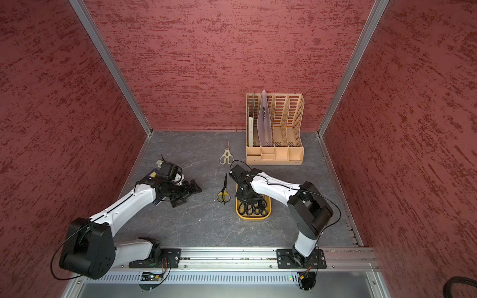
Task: Take the scissors out of the storage box
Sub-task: Pick up the scissors from the storage box.
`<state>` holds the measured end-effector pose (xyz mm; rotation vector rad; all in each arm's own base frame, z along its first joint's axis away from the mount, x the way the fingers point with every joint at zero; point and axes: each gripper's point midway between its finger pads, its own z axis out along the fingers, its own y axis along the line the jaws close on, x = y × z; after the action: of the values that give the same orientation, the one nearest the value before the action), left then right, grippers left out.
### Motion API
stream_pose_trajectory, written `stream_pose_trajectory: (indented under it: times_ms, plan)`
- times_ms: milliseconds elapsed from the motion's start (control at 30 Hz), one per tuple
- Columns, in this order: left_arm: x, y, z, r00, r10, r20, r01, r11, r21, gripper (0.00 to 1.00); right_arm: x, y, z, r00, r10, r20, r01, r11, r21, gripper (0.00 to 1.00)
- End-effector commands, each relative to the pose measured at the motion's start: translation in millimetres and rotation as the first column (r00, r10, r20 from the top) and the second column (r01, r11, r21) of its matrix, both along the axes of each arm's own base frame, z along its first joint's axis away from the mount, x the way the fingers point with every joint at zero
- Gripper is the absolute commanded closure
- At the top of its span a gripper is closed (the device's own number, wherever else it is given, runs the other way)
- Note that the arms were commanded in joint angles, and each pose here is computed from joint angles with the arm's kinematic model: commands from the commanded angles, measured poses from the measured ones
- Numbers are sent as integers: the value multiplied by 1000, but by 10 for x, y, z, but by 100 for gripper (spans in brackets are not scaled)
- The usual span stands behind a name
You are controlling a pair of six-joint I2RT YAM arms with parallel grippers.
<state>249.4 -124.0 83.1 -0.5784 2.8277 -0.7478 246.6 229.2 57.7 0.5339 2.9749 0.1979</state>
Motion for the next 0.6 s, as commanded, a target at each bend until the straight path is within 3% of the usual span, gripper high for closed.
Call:
stream_pose_trajectory:
  times_ms: [0,267,567]
  plan:
    - [-12,31,2,1000,16,7,-16,1000,0,0,-73,-126,178,997,-72,24,72,997,11,59]
    - [-25,20,-27,1000,14,0,-14,1000,-5,0,-132,-53,136,972,-233,13,230,965,125,56]
    - [11,24,-25,1000,11,-4,-11,1000,3,0,-69,106,37,953,-303,14,295,938,183,51]
